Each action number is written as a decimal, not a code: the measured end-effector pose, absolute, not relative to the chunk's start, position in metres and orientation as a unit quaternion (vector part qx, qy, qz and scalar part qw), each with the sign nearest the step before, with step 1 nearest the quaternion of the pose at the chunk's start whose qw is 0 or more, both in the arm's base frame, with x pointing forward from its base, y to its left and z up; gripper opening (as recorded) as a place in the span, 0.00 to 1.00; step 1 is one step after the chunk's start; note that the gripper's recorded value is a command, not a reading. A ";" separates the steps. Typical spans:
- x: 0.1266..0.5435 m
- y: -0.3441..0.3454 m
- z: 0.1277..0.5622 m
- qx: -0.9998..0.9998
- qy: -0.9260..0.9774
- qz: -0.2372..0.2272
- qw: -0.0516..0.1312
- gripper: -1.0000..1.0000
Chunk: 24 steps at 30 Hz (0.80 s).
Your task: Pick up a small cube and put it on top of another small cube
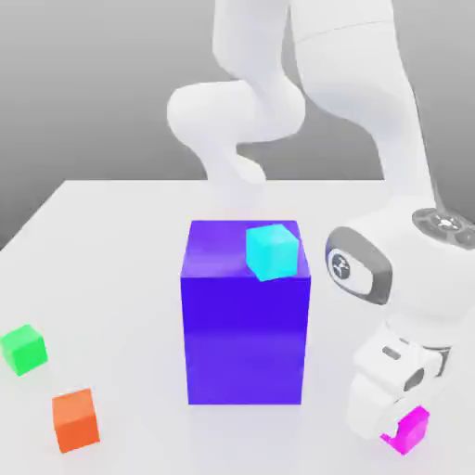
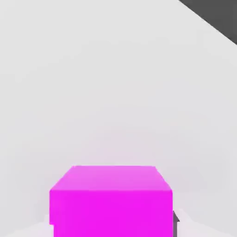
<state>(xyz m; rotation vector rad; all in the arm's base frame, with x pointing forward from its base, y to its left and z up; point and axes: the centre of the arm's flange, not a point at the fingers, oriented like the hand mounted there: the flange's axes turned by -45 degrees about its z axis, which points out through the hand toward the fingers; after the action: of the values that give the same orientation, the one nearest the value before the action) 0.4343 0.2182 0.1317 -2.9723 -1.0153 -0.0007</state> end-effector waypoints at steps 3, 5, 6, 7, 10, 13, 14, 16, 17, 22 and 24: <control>0.435 0.218 0.163 -0.946 -0.323 0.000 0.001 0.00; 0.437 0.221 0.185 -0.945 -0.327 -0.003 0.001 0.00; 0.446 0.216 0.190 -0.947 -0.321 -0.007 0.001 0.00; 0.458 0.199 0.194 -0.954 -0.301 -0.011 -0.001 0.00; 0.494 0.129 0.202 -0.975 -0.220 -0.019 -0.010 0.00; 0.516 0.055 0.208 -0.990 -0.139 -0.026 -0.020 0.00; 0.518 0.030 0.210 -0.993 -0.111 -0.026 -0.023 0.00; 0.514 -0.020 0.214 -0.998 -0.052 -0.024 -0.027 0.00; 0.510 -0.046 0.216 -0.999 -0.021 -0.023 -0.029 0.00; 0.459 -0.172 0.228 -0.988 0.152 -0.014 -0.032 0.00; 0.425 -0.222 0.233 -0.972 0.232 -0.012 -0.030 0.00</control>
<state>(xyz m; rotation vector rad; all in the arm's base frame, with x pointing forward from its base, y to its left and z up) 0.4248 -0.2225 0.2334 -3.1144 0.7431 -0.0379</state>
